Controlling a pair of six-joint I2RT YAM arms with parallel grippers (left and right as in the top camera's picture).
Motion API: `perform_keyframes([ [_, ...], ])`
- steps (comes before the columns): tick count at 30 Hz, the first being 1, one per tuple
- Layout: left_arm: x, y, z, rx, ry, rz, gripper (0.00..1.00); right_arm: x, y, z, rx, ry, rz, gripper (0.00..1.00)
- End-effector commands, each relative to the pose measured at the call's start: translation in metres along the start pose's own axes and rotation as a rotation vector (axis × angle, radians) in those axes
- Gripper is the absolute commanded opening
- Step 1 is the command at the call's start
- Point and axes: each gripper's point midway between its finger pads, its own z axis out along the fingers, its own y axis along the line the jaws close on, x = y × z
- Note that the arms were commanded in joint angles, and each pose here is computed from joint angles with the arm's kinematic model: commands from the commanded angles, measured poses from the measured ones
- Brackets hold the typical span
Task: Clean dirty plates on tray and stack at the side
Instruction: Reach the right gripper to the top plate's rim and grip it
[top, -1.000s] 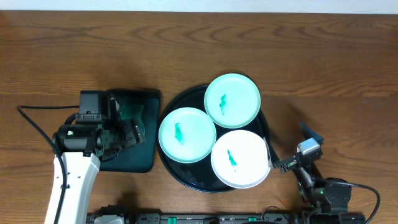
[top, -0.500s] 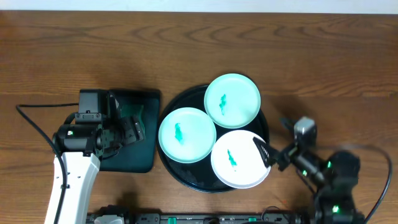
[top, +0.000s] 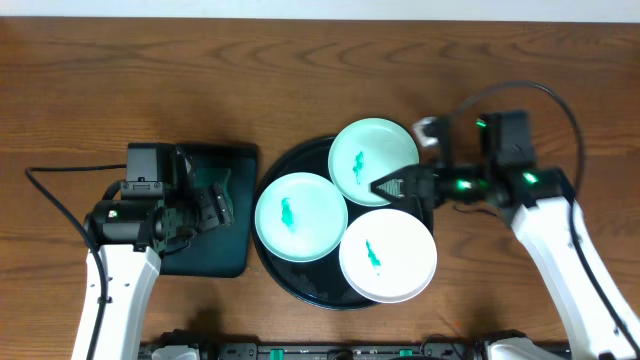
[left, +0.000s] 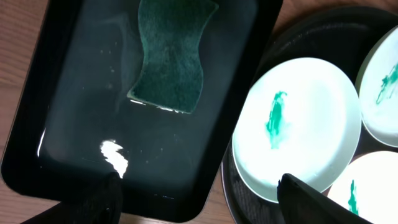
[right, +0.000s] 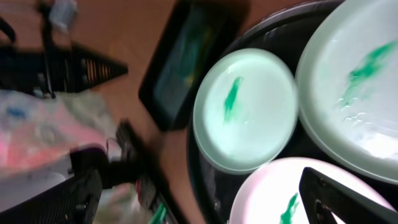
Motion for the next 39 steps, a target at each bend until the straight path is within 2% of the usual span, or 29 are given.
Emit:
perform_keyframes([
  [1,-0.007,-0.005,-0.006,0.015,-0.023,0.019,0.80,0.001,-0.004,0.020,0.134,0.126,-0.079,0.99],
  [4,-0.007,-0.005,-0.006,0.015,-0.023,0.019,0.80,0.012,-0.022,0.026,0.298,0.212,-0.062,0.99],
  [7,-0.007,-0.005,-0.006,0.015,-0.023,0.019,0.80,0.018,-0.039,0.031,0.444,0.252,-0.117,0.99],
  [10,-0.007,-0.005,-0.006,0.015,-0.023,0.018,0.80,0.024,-0.035,0.036,0.435,0.259,-0.043,0.99],
  [21,-0.006,-0.005,-0.006,0.013,-0.018,0.018,0.80,0.018,-0.033,0.046,0.410,0.244,-0.053,0.99],
  [24,-0.006,-0.005,-0.006,0.013,-0.019,0.018,0.80,0.022,-0.040,0.058,0.423,0.258,0.022,0.99],
  [26,-0.006,-0.005,-0.006,0.012,-0.016,0.017,0.80,0.022,-0.049,0.078,0.441,0.252,0.115,0.89],
  [30,-0.006,-0.005,-0.006,0.012,-0.016,0.017,0.80,0.021,-0.065,0.105,0.479,0.234,0.218,0.84],
  [31,-0.006,-0.005,-0.006,0.012,-0.016,0.017,0.80,0.024,-0.071,0.119,0.478,0.247,0.227,0.78],
  [32,-0.006,-0.005,-0.006,0.012,-0.016,0.018,0.80,0.027,-0.073,0.126,0.475,0.257,0.224,0.76],
  [39,-0.005,-0.004,-0.006,0.011,-0.012,0.017,0.80,0.039,-0.080,0.151,0.476,0.298,0.221,0.74],
])
